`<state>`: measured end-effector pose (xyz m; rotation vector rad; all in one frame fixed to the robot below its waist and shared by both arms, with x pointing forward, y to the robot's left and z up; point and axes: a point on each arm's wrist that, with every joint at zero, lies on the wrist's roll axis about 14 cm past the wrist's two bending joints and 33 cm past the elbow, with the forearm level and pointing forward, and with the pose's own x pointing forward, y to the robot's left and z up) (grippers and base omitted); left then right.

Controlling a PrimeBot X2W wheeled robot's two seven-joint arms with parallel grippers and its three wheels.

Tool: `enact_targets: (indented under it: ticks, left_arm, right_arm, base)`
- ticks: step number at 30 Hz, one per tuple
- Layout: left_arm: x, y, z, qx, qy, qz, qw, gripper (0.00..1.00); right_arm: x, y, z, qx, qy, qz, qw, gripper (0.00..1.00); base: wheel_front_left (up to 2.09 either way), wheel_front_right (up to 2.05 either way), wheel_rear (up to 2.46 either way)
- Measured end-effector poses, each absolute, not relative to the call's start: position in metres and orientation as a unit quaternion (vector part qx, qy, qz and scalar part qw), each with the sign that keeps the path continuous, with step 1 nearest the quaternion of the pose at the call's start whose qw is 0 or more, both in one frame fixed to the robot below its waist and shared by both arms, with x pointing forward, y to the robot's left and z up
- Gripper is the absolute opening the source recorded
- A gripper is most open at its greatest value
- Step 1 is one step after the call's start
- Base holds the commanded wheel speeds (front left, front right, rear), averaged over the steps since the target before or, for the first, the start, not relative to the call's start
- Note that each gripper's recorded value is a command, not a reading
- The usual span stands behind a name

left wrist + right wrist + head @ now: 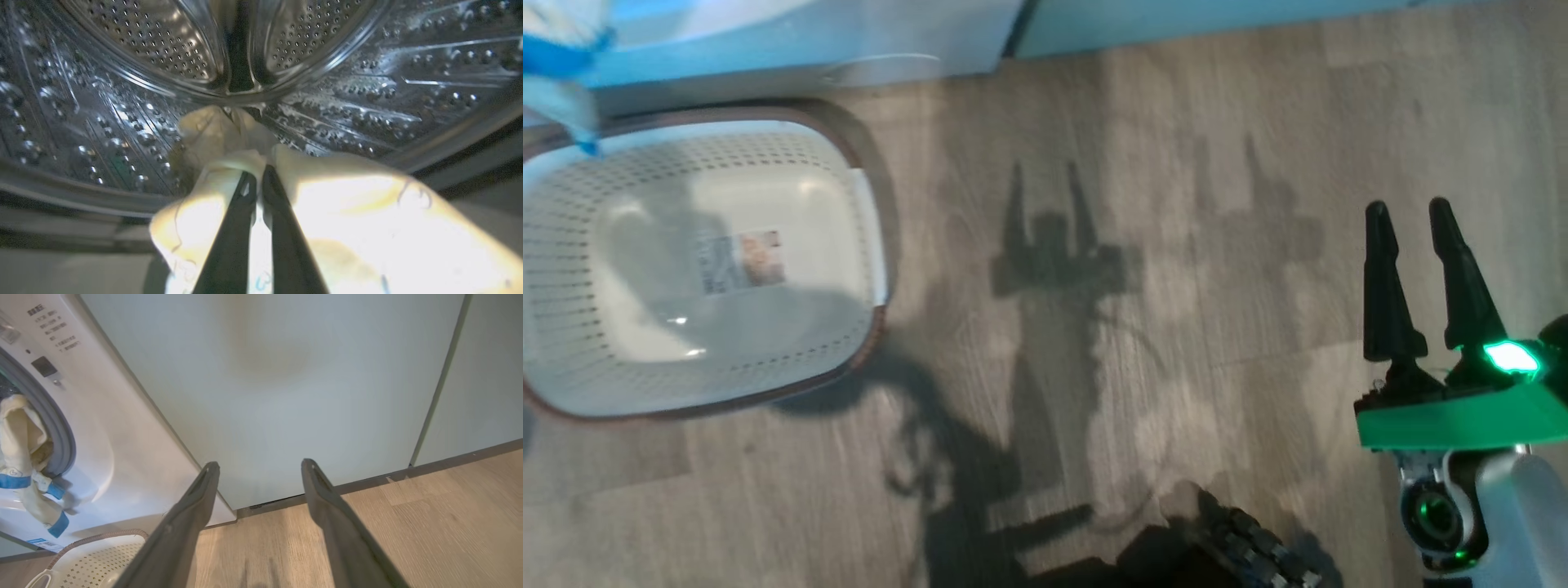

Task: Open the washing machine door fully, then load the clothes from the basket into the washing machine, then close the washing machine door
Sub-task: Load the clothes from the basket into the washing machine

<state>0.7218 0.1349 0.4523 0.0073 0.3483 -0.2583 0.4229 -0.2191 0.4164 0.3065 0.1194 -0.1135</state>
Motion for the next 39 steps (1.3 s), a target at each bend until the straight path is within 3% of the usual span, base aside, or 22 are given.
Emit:
enact_targets:
  ticks: [6,12,24,25,26,27,39]
  left_arm:
    - [0.761,0.142,0.47,0.022,0.117,-0.107,0.987,0.0]
    - [0.789,0.128,0.492,0.031,-0.006,-0.105,0.994,0.0]
    - [0.787,0.137,0.425,0.018,0.065,-0.079,0.995,0.0]
    - [0.786,0.139,0.423,0.018,0.069,-0.076,0.995,0.19]
    - [0.786,0.14,0.422,0.017,0.072,-0.074,0.995,0.8]
    - [0.786,0.14,0.421,0.014,0.073,-0.074,0.994,1.0]
    - [0.775,0.143,0.419,-0.002,0.062,-0.069,0.996,1.0]
  right_arm:
    - [0.419,-0.232,0.409,0.156,0.07,-0.079,0.982,1.0]
    - [0.413,-0.244,0.396,0.15,0.09,-0.102,0.979,1.0]
    - [0.421,-0.241,0.392,0.15,0.092,-0.094,0.98,1.0]
    - [0.421,-0.24,0.392,0.151,0.091,-0.093,0.98,1.0]
    - [0.422,-0.24,0.391,0.15,0.091,-0.092,0.98,1.0]
    - [0.422,-0.24,0.391,0.149,0.091,-0.091,0.98,1.0]
    - [0.427,-0.239,0.396,0.138,0.082,-0.084,0.983,1.0]
  base:
    - [0.0,0.0,0.0]
    - [0.0,0.0,0.0]
    - [0.0,0.0,0.0]
    - [0.0,0.0,0.0]
    - [0.0,0.0,0.0]
    - [0.0,0.0,0.0]
    - [0.0,0.0,0.0]
